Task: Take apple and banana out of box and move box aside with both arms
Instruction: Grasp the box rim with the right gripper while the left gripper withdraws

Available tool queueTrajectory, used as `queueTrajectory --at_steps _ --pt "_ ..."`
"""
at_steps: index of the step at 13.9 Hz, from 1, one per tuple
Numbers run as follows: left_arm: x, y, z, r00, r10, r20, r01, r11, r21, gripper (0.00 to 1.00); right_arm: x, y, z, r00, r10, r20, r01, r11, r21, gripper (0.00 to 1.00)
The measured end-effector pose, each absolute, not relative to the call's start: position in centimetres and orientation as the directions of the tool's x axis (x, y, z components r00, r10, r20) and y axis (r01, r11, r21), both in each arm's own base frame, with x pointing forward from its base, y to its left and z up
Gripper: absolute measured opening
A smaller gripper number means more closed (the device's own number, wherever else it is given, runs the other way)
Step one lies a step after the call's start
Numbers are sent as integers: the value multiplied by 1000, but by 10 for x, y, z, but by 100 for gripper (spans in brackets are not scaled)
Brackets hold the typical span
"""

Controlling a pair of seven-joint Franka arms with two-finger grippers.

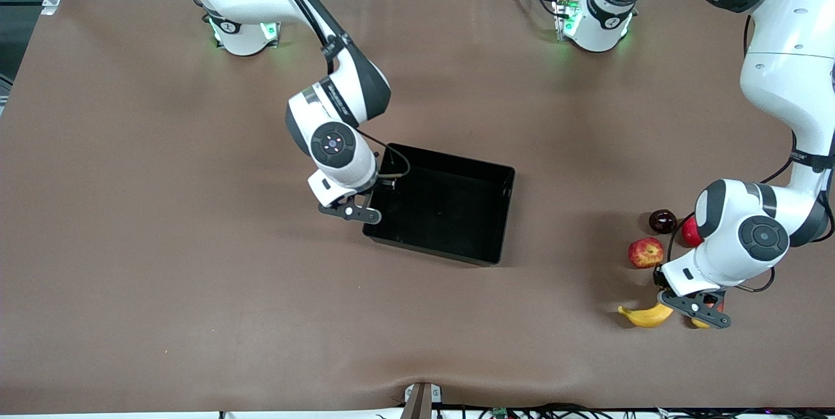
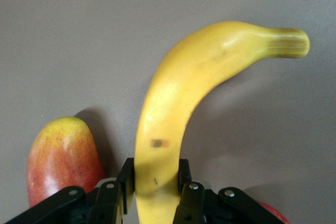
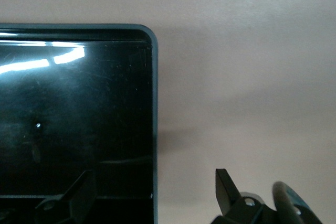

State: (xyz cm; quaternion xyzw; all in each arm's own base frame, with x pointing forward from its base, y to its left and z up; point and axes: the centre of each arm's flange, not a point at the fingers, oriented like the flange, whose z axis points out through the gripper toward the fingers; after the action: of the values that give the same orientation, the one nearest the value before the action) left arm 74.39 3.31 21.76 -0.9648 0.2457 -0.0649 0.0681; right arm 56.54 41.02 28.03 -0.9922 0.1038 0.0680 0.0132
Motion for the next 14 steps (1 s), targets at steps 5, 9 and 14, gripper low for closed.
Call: queueTrajectory --at_steps 5,9,14 --pt "744 49 223 883 -464 68 -448 -877 -172 73 563 422 253 975 -193 -112 -197 -980 -25 49" --pt "745 37 272 900 -434 40 -426 -895 -129 100 567 418 249 974 -200 -108 -203 -979 -19 6" --pt "729 15 410 939 -330 97 -326 -944 -57 100 590 389 277 967 -231 -105 -234 -972 -23 6"
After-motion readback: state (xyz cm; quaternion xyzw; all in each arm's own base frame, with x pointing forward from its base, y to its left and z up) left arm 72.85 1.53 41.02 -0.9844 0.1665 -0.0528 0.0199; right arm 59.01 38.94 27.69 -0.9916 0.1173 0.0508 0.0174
